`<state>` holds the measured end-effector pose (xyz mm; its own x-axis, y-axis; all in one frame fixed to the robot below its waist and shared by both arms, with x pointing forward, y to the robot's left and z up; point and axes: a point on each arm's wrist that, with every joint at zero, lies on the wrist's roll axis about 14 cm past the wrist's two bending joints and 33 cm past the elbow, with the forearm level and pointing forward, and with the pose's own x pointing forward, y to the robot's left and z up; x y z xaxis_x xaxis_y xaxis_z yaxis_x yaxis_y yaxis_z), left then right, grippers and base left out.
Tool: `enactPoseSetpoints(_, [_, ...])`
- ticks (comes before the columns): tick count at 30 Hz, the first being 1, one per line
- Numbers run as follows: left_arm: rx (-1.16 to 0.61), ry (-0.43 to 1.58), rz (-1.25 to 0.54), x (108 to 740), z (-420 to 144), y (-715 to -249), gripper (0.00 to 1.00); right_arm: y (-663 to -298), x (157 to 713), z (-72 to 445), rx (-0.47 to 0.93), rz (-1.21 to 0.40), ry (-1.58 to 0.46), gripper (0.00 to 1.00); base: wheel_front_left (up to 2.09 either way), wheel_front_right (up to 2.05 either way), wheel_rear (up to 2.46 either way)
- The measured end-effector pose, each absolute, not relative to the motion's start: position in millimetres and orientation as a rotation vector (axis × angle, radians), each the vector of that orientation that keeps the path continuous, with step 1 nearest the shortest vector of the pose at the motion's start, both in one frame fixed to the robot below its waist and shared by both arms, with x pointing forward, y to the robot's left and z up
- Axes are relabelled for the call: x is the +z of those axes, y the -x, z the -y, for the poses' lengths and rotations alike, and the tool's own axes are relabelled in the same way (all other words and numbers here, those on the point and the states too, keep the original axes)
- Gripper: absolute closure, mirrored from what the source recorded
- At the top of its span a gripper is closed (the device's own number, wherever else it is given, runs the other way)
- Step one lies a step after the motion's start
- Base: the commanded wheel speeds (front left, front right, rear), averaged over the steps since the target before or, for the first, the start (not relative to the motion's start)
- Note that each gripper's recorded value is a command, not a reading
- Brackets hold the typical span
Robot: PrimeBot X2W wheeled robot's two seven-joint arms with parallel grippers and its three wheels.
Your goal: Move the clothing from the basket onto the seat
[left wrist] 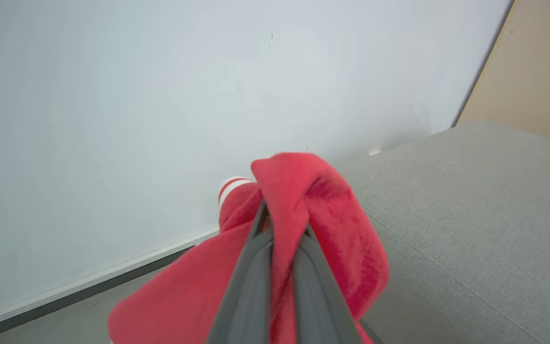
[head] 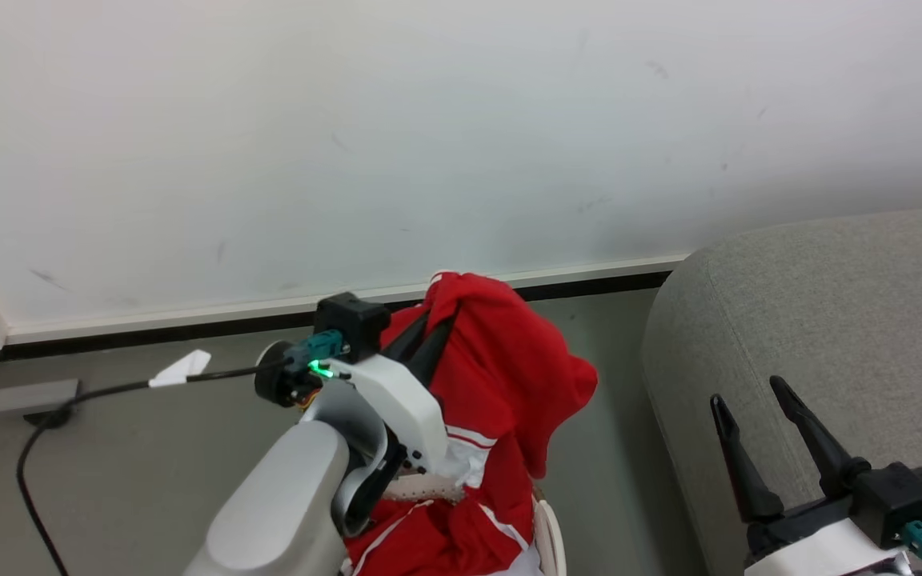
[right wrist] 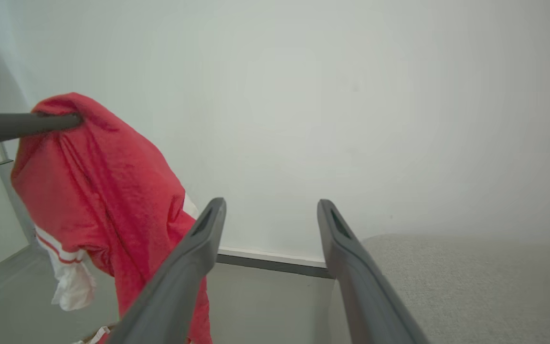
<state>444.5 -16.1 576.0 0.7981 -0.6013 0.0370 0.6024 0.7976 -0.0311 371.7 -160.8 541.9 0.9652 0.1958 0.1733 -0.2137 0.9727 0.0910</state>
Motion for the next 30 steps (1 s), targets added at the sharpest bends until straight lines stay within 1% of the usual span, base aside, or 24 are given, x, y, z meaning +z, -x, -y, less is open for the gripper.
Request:
enactPoseSetpoints(4, [-0.694, 0.02, 0.084, 605, 27, -435, 1.0, -373, 558, 144, 0.311, 0.197, -0.053, 0.0, 0.0, 0.0, 0.0])
enactPoseSetpoints(8, [-0.743, 0.008, 0.121, 626, 37, -420, 1.0, -371, 561, 123, 0.438, 0.186, -0.002, 0.0, 0.0, 0.0, 0.0])
enactPoseSetpoints(14, [-0.79, 0.001, 0.12, 631, 48, -400, 1.0, -370, 568, 85, 0.596, 0.156, 0.003, 0.0, 0.0, 0.0, 0.0])
enactPoseSetpoints(19, [-0.824, 0.002, 0.102, 627, 55, -386, 1.0, -375, 560, 64, 0.652, 0.117, 0.009, 0.0, 0.0, 0.0, 0.0])
enactPoseSetpoints(23, [-0.869, 0.009, 0.1, 628, 65, -374, 1.0, -375, 548, 41, 0.691, 0.069, -0.025, 0.0, 0.0, 0.0, 0.0])
enactPoseSetpoints(27, [-0.91, 0.035, 0.088, 627, 73, -363, 1.0, -365, 539, 9, 0.769, 0.025, -0.074, 0.0, 0.0, 0.0, 0.0])
enactPoseSetpoints(30, [-0.941, 0.047, 0.075, 625, 79, -355, 1.0, -360, 539, -5, 0.811, 0.011, -0.096, 0.0, 0.0, 0.0, 0.0])
